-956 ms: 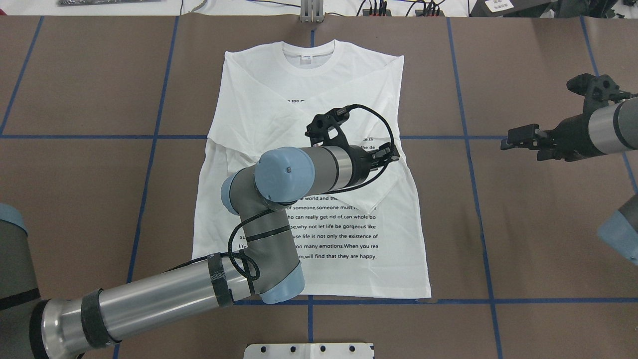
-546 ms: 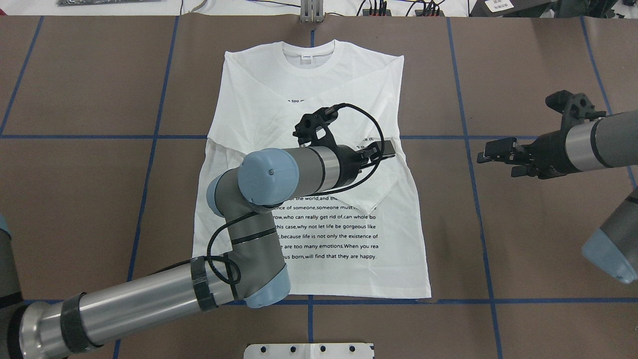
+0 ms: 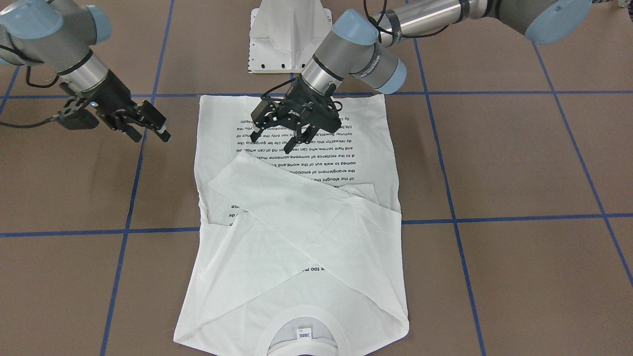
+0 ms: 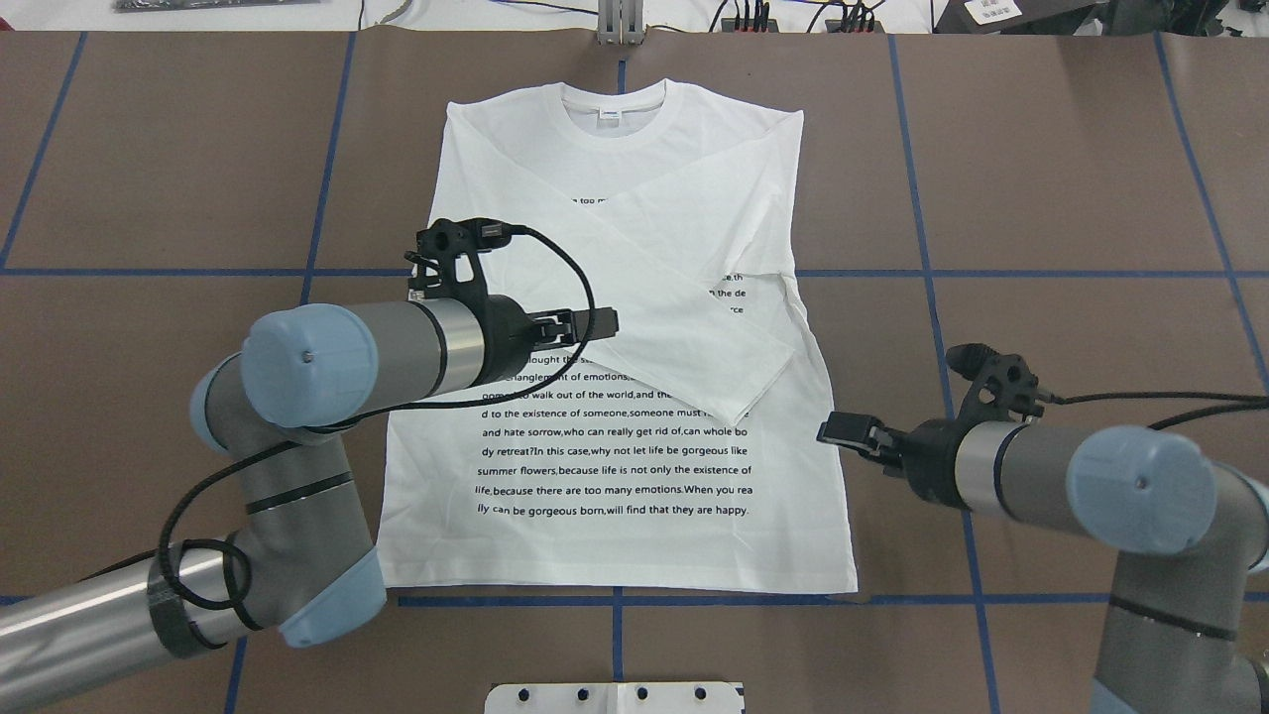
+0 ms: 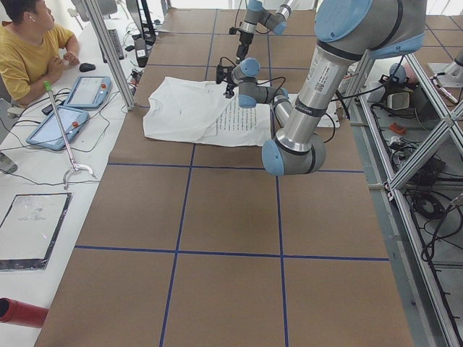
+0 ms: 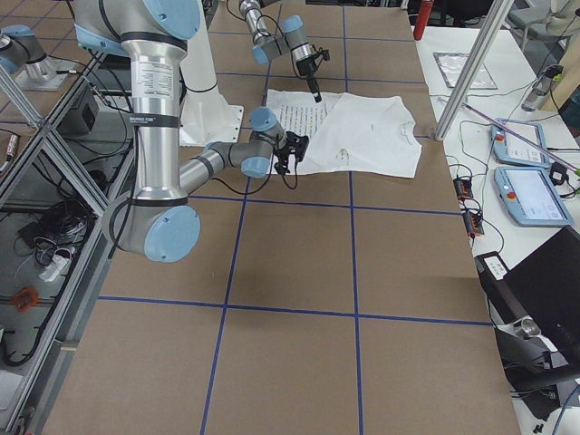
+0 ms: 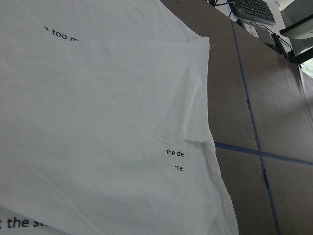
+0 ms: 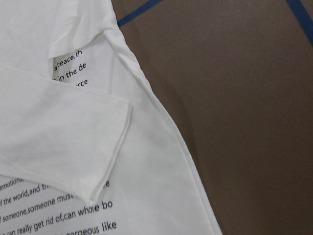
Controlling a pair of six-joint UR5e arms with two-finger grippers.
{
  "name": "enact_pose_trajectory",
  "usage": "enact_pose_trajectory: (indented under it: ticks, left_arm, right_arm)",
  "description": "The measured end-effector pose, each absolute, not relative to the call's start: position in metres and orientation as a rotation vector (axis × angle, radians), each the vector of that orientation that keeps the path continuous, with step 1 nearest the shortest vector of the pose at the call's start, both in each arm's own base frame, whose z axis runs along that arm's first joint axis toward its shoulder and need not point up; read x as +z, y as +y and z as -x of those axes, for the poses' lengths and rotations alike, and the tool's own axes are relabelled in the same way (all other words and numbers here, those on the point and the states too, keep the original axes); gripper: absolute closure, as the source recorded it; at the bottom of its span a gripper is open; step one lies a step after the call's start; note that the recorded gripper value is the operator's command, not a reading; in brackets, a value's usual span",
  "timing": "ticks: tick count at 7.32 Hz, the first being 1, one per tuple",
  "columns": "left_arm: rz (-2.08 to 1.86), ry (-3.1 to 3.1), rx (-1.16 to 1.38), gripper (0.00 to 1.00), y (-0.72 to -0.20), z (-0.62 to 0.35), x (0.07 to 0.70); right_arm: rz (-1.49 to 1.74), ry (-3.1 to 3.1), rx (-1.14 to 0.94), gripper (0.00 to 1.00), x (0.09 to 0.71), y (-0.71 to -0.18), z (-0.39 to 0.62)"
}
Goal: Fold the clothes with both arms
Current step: 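Move both grippers to the shirt's hem corners nearest the robot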
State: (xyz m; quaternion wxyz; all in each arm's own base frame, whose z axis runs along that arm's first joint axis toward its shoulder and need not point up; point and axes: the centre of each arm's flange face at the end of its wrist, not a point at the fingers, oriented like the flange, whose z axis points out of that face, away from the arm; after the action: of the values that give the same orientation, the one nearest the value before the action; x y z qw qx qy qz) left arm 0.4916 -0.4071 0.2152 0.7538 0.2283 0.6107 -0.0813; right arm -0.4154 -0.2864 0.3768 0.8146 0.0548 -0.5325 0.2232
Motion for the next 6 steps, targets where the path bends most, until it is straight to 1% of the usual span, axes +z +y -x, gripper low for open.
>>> enact_pose_trajectory:
  ticks: [2, 4, 6]
  left_arm:
    - [-0.532, 1.295, -0.165, 0.01, -0.41, -0.465, 0.236]
    - [-0.505, 1.302, -0.197, 0.05, -0.407, -0.458, 0.249]
    - [-0.451, 1.32, -0.187, 0.04, -0.402, -0.458, 0.254]
  right_arm:
    - [-0.121, -1.099, 0.549, 0.04, 0.37, -0.236, 0.447]
    - [-0.11, -1.058, 0.607, 0.05, 0.373, -0.213, 0.46]
    - [-0.086, -1.033, 0.639, 0.09, 0.376, -0.197, 0.468]
